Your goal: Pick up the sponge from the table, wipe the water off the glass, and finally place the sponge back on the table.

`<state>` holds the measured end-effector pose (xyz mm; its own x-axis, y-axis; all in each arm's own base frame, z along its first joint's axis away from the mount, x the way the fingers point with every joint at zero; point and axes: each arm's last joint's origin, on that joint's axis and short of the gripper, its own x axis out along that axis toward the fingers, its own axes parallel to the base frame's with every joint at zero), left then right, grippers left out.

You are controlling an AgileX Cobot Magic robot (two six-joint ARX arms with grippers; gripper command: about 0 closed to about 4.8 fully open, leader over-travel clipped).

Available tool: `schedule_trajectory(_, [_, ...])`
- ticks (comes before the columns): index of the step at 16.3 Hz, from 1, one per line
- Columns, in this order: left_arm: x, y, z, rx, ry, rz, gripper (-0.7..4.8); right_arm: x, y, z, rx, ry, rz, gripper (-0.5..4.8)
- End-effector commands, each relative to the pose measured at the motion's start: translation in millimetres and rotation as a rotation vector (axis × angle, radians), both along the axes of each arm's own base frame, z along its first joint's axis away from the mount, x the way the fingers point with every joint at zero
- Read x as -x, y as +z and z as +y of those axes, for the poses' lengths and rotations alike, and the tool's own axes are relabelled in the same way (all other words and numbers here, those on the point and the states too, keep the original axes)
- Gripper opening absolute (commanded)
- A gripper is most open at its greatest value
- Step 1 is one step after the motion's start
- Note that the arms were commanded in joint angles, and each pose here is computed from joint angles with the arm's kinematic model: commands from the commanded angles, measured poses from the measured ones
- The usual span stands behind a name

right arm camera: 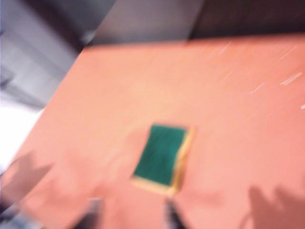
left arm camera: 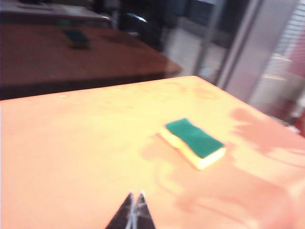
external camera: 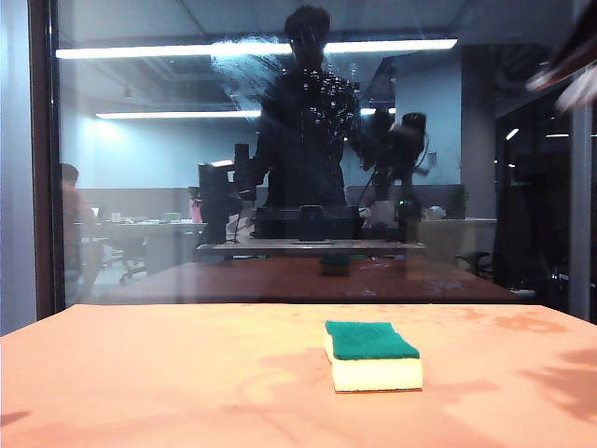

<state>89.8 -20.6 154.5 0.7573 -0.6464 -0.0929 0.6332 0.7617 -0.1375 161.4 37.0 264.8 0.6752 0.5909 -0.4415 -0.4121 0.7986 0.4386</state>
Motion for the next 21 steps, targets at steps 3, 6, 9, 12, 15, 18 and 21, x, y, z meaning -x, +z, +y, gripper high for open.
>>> schedule_trajectory(3, [1.2, -0.5, -1.0, 0.005, -0.045, 0.016, -0.06, -32.5, -30.9, 7.3, -0.039, 0.071, 0.207, 2.89])
schedule_trajectory(6, [1.2, -0.6, -1.0, 0.006, -0.045, 0.016, -0.06, -52.1, -53.8, 14.6, -0.051, 0.076, 0.311, 3.3])
schedule_trajectory(9, [1.2, -0.6, -1.0, 0.005, -0.045, 0.016, -0.06, -72.0, -77.3, 29.7, -0.086, 0.103, 0.376, 3.29])
schedule_trajectory(12, [1.2, -0.6, -1.0, 0.005, -0.045, 0.016, -0.06, -82.8, -94.5, 43.5, -0.094, 0.124, 0.403, 3.29])
schedule_trajectory(15, [1.2, -0.6, -1.1, 0.006, -0.047, 0.017, -0.06, -97.2, -111.6, 56.6, -0.093, 0.136, 0.454, 3.29])
schedule_trajectory(18, [1.2, -0.6, -1.1, 0.006, -0.048, 0.017, -0.06, -117.7, -112.3, 65.9, -0.084, 0.138, 0.456, 3.29])
schedule_trajectory(21, [1.2, -0.6, -1.1, 0.006, -0.048, 0.017, -0.06, -137.8, -111.0, 72.8, -0.053, 0.108, 0.466, 3.28])
